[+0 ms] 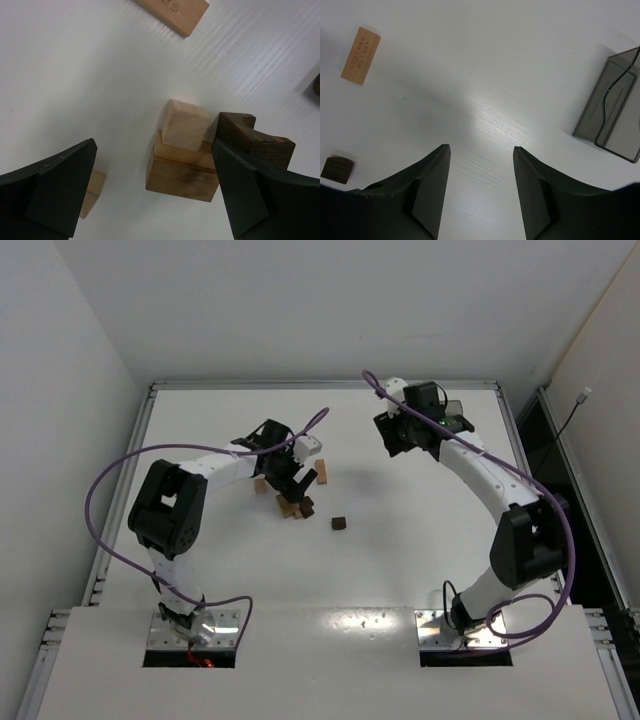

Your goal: Build the wood block tower

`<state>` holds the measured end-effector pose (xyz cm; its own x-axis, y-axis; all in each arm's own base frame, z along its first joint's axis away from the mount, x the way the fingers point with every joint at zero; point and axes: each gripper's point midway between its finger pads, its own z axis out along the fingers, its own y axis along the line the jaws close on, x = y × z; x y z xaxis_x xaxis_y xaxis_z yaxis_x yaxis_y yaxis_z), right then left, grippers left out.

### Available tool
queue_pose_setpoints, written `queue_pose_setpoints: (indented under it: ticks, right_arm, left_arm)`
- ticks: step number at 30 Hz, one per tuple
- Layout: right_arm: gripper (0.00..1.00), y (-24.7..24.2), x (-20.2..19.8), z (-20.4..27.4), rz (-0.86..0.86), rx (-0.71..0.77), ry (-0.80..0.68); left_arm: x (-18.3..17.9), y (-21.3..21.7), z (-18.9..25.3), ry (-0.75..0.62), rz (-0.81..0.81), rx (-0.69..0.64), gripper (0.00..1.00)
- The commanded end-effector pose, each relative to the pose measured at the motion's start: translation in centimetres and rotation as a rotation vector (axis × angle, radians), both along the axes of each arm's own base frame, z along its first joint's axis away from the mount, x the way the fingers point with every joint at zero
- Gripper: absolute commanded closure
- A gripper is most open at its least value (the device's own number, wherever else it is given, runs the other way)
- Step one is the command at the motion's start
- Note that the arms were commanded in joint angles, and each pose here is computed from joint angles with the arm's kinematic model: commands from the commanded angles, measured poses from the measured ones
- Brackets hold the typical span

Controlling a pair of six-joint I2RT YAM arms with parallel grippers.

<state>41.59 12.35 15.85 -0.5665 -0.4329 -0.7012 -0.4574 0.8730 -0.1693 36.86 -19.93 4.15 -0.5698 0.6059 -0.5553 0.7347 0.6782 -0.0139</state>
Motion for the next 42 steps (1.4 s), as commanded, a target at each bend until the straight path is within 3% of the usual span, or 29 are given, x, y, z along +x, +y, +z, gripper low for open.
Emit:
queue_pose_setpoints:
  ticks: [1,4,17,22,27,31,32,36,42]
  right_arm:
    - [0.5,0.1,1.0,2.3,0.0,0.025,-0.061]
    - [0.5,0.1,0.8,2.2,0.0,0.022,-0.052]
    - [0.5,-0.1,0.4,2.2,0.004,0.031,-0.04]
    - [0.5,-0.1,-0.1,1.9,0.011,0.035,-0.031]
    - [0.5,0.4,-0.4,1.5,0.033,0.052,-0.014]
    - [0.62,3.2,-2.4,1.6,0.195,0.115,0.03]
    - [0.65,4.7,-3.2,2.5,0.257,0.164,0.024]
    - [0.72,9.4,-9.0,2.0,0.517,0.209,0.077]
    - [0.76,15.9,-18.3,1.3,0.914,0.174,0.09]
  left_arm:
    - [0.3,-1.5,1.0,-0.017,-0.09,-0.035,0.0]
    - [-1.3,-1.5,0.3,0.04,-0.13,-0.046,0.0]
    - [-15.0,-4.4,-0.1,0.27,-0.426,-0.122,0.0]
    - [-17.3,-4.7,0.7,0.278,-0.466,-0.14,0.0]
    - [-16.6,-4.8,2.4,0.172,-0.442,-0.138,0.0]
    - [-14.5,-3.6,3.4,0.111,-0.285,-0.154,0.0]
    - [-12.3,-2.7,4.1,0.046,-0.187,-0.171,0.0]
    - [-8.8,1.0,6.8,-0.106,0.091,-0.204,0.0]
    - [-4.9,7.3,9.1,-0.219,0.442,-0.161,0.0]
